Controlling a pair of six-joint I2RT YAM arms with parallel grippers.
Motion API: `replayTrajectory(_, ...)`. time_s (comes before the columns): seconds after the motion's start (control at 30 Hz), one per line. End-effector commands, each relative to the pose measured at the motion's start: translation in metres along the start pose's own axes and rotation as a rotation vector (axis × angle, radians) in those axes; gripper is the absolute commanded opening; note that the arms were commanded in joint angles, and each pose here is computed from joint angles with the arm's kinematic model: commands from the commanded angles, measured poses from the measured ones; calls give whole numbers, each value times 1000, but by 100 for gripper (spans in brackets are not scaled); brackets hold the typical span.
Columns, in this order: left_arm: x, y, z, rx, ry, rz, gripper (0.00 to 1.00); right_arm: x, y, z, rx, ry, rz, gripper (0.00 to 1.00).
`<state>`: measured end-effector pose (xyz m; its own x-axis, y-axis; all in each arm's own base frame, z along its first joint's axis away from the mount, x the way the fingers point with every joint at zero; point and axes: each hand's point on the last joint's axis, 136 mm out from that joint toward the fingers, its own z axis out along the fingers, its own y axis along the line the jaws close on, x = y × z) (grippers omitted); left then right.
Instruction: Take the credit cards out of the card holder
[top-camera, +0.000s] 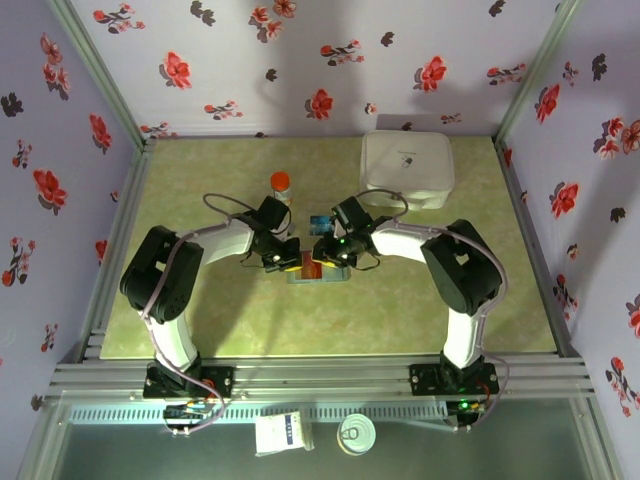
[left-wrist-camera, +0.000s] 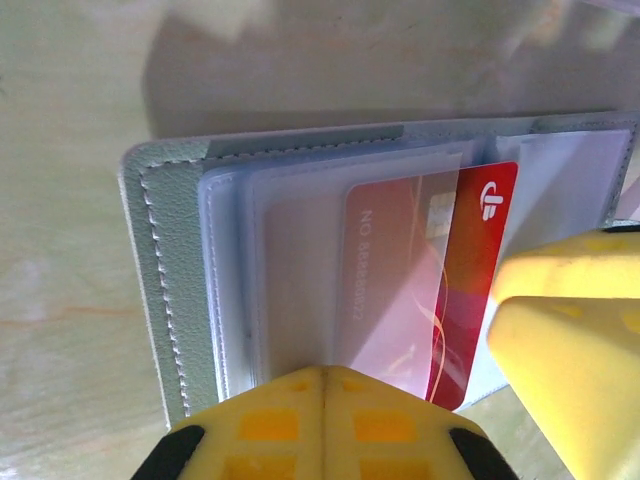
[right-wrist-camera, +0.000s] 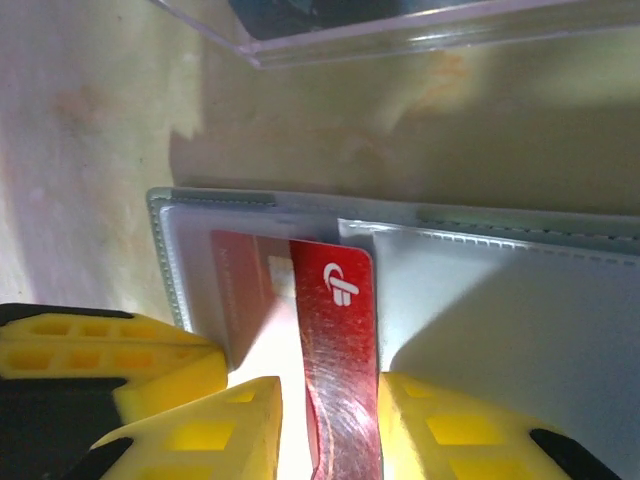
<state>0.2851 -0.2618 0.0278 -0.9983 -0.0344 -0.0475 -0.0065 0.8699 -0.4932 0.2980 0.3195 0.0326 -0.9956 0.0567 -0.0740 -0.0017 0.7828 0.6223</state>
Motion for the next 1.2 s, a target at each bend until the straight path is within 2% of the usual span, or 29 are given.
replayTrajectory(0.0, 3, 10, 2, -47, 5, 9, 0, 5, -13, 10, 4, 29, 33, 32)
replayTrajectory(0.27, 4, 13, 4, -56, 12, 3, 0, 5, 0, 10, -73, 27, 40, 30)
replayTrajectory(0.77, 2, 10, 0, -48, -2, 3, 0, 0, 21, -10, -129, -5, 19, 14)
replayTrajectory(0.93, 1, 8, -2, -47, -6, 6, 0, -1, 17, -8, -116, -9, 18, 10)
replayTrajectory(1.17, 1, 12, -4, -58, -5, -1, 0, -1, -6, -12, -23, -22, 9, 7)
